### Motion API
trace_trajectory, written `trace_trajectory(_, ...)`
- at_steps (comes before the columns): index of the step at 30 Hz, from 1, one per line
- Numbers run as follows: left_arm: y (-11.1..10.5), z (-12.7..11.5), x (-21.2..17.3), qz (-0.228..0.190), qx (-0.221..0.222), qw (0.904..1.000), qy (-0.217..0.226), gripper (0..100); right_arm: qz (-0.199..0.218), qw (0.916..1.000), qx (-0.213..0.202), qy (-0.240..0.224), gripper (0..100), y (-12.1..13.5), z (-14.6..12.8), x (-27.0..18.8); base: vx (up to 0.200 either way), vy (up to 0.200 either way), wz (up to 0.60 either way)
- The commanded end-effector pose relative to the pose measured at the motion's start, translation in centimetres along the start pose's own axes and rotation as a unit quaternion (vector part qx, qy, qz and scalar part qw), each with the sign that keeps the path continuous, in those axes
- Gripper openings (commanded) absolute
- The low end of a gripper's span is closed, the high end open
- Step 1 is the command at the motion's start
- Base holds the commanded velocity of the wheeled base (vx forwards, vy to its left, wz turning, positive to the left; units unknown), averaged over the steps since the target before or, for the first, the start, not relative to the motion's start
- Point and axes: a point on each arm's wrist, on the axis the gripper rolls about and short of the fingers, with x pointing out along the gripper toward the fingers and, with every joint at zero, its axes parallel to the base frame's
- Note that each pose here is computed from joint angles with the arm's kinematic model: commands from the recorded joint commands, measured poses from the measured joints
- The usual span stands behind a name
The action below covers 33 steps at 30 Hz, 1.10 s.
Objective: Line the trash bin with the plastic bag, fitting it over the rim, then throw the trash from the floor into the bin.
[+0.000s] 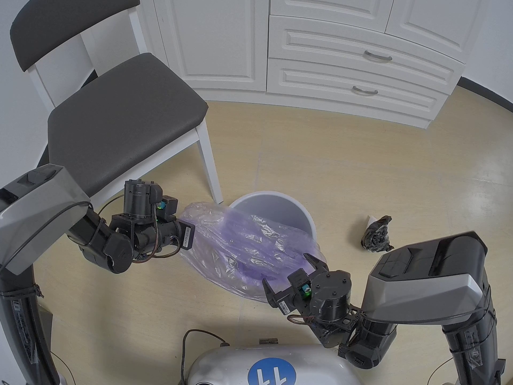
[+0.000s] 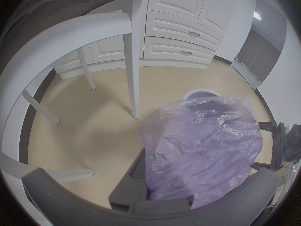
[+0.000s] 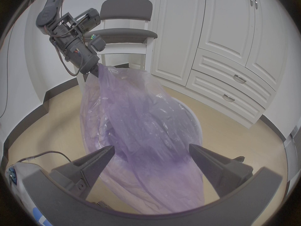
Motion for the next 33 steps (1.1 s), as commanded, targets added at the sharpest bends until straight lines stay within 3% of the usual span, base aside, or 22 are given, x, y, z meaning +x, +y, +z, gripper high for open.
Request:
trace_trajectory(1,-0.1,-0.1,0.1,-0.001,0.000,1.0000,0.001,0,-0.002,1.0000,0.002,-0.002,100,0.2,-0.6,0.5,0.000,0.000,0.00)
trace_trajectory(7,-0.1,-0.1,0.1,-0.004,-0.002,1.0000,-0.002,0,-0.018,0.9991,0.030,-0.021,100,0.0,-0.1,2.0,0.000,0.000,0.00)
trace_trajectory(8,-0.1,-0.2,0.2,-0.004,-0.002,1.0000,-0.003,100,-0.019,0.9990,0.032,-0.023,100,0.0,0.0,2.0,0.000,0.000,0.00)
trace_trajectory(18,0.0,-0.2,0.5,0.000,-0.001,0.9993,-0.036,100,-0.028,0.9984,0.039,-0.030,100,-0.2,0.2,2.6,0.000,0.000,0.00)
trace_trajectory(25,0.0,-0.4,0.4,0.001,0.001,0.9993,-0.037,100,-0.028,0.9984,0.040,-0.028,100,-0.3,0.0,2.8,0.000,0.000,0.00)
trace_trajectory(26,0.0,-0.5,0.4,0.001,0.001,0.9993,-0.036,100,-0.029,0.9984,0.040,-0.029,0,-0.3,0.0,2.8,0.000,0.000,0.00)
trace_trajectory(33,-0.1,-0.7,0.0,0.000,0.003,0.9995,-0.032,100,-0.033,0.9968,0.061,-0.041,0,-0.5,0.7,3.0,0.000,0.000,0.00)
